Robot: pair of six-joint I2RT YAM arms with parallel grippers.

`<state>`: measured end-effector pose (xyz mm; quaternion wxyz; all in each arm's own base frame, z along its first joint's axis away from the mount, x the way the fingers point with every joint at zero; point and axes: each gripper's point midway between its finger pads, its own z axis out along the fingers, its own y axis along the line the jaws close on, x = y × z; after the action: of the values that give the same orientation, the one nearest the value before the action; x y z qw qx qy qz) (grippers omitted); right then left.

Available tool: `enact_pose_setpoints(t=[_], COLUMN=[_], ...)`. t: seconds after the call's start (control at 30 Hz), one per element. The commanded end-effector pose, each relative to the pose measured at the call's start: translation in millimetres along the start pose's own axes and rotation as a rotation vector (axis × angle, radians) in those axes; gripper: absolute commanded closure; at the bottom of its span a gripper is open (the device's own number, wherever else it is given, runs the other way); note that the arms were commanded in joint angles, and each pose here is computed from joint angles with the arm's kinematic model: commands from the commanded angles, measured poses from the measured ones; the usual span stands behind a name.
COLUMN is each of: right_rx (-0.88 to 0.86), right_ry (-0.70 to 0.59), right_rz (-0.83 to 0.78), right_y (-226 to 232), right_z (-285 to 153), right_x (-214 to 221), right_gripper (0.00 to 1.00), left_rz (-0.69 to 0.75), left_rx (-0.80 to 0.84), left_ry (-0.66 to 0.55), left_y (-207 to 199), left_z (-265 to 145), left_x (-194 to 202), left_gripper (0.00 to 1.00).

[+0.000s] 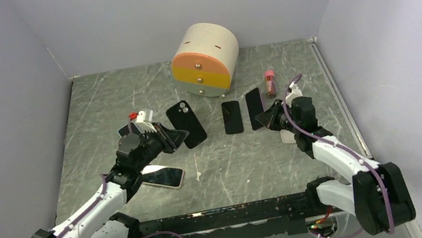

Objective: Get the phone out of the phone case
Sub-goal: Place the phone at the center of the board.

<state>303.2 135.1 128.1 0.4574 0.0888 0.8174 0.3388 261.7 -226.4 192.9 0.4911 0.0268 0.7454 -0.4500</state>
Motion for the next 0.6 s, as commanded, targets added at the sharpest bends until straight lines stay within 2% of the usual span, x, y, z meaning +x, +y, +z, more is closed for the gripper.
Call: enact_pose_setpoints(t=[0.0,0.57], right_rx=[0.052,0.087], right_ry=[-0.055,0.054], right_rz=[-0.032,0.005], right_y=[-16,-46], right_z=[10,66], right_x=[-19,-8], right_gripper=[1.00,1.00], left_rz=[0.066,0.104], left_rx=[0.122,0.096], left_ry=[-0.002,-0.009], left_y=[-20,-12], left_z=[0,-6], left_x=[-3,0], left_gripper=[0.98,0.97])
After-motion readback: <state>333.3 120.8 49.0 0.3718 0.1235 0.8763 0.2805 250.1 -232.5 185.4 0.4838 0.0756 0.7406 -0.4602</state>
